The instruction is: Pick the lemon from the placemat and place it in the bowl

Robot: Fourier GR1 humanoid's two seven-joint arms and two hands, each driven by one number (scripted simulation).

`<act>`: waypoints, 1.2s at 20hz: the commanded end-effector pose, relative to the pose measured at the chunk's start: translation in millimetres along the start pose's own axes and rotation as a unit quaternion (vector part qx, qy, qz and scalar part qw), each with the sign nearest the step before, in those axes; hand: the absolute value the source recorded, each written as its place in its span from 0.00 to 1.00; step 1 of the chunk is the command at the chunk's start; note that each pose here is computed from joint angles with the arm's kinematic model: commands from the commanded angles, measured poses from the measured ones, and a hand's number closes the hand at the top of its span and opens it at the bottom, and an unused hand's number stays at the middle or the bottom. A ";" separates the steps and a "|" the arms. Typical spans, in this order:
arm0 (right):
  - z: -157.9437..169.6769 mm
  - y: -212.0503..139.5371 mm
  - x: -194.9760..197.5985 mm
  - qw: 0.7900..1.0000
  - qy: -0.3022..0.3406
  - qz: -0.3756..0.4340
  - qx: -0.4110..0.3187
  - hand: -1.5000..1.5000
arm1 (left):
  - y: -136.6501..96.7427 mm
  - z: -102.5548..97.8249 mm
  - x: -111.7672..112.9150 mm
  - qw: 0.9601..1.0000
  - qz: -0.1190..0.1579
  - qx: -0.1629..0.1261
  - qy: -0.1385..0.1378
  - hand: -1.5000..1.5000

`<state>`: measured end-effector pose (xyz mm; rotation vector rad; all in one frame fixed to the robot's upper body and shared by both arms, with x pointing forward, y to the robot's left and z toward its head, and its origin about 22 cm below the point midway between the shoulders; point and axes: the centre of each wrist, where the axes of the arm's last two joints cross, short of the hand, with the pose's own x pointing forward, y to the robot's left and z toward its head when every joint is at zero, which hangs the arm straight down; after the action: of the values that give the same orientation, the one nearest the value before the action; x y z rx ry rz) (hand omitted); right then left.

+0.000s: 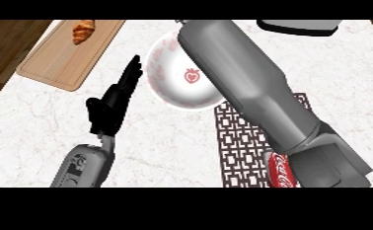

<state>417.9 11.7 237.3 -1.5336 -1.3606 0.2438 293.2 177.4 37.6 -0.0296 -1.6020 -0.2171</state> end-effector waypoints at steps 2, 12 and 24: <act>-1.2 6.6 0.5 0.991 0.120 0.053 0.013 1.00 | 6.6 7.6 -10.8 1.000 -0.003 0.008 0.004 0.50; 5.8 63.0 -56.7 0.980 0.165 0.101 0.048 1.00 | 15.2 3.0 -5.8 1.000 0.002 0.029 0.002 0.50; 45.2 72.5 -89.1 0.972 0.178 -0.097 0.118 0.00 | 16.2 3.4 -3.0 1.000 0.005 0.019 0.003 0.50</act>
<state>414.4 -40.7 120.0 -1.2801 -1.1519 0.2616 292.4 196.0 34.5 -0.0043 -1.5915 -0.1773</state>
